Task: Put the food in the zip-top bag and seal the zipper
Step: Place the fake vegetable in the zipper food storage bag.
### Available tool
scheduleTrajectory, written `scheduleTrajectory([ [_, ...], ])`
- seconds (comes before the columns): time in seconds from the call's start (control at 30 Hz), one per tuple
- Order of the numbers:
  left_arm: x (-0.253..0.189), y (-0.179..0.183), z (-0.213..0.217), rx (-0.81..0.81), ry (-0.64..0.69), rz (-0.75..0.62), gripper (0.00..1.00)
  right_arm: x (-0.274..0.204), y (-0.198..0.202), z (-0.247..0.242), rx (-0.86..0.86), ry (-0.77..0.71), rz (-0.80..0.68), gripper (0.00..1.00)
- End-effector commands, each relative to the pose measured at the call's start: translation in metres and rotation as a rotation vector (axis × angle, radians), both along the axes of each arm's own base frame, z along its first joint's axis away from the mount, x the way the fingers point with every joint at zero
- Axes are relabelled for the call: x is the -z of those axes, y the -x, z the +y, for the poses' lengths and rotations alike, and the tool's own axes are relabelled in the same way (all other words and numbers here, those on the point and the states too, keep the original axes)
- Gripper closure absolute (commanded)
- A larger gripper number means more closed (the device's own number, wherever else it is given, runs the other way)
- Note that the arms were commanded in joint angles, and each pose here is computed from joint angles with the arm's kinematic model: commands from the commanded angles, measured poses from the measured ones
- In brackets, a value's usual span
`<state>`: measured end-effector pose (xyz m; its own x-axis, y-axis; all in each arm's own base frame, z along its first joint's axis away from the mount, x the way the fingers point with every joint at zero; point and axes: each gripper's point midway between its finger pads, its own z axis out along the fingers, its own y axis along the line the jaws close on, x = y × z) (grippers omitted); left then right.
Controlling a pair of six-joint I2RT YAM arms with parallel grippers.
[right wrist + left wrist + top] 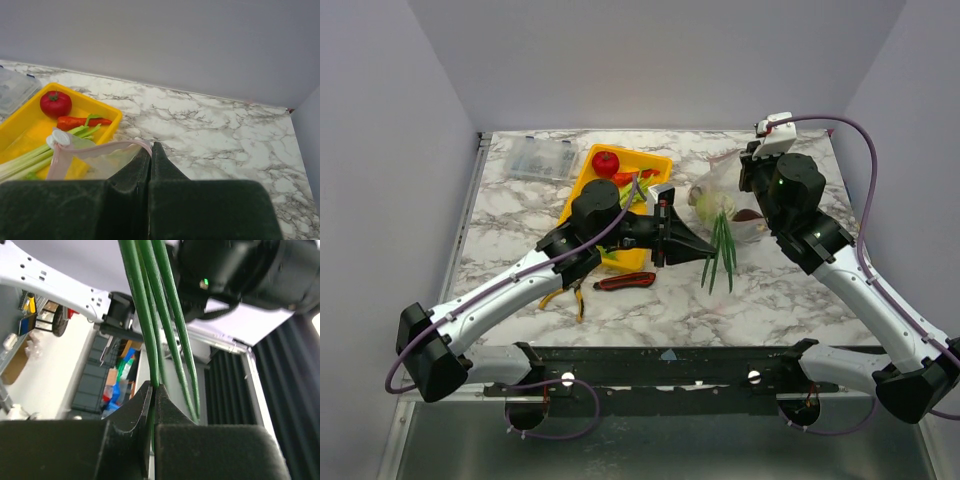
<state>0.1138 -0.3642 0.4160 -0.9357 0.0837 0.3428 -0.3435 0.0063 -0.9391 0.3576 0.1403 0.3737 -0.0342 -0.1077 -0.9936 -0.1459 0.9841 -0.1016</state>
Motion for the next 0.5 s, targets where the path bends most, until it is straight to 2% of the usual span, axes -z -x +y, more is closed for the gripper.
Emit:
scheduleTrajectory([
  [0.0, -0.018, -0.024, -0.007, -0.117, 0.023, 0.119, 1.00, -0.027, 0.005, 0.000, -0.014, -0.062, -0.069, 0.99],
  [0.17, 0.000, -0.058, -0.018, -0.224, -0.048, 0.207, 1.00, -0.021, 0.005, 0.005, -0.031, -0.072, -0.050, 0.99],
  [0.3, 0.020, -0.081, -0.032, -0.248, -0.087, 0.266, 1.00, -0.020, 0.006, 0.004, -0.029, -0.092, -0.049, 0.99],
  [0.47, 0.025, -0.111, -0.031, -0.412, -0.125, 0.306, 1.00, -0.017, 0.006, -0.001, 0.004, -0.104, -0.031, 0.99],
])
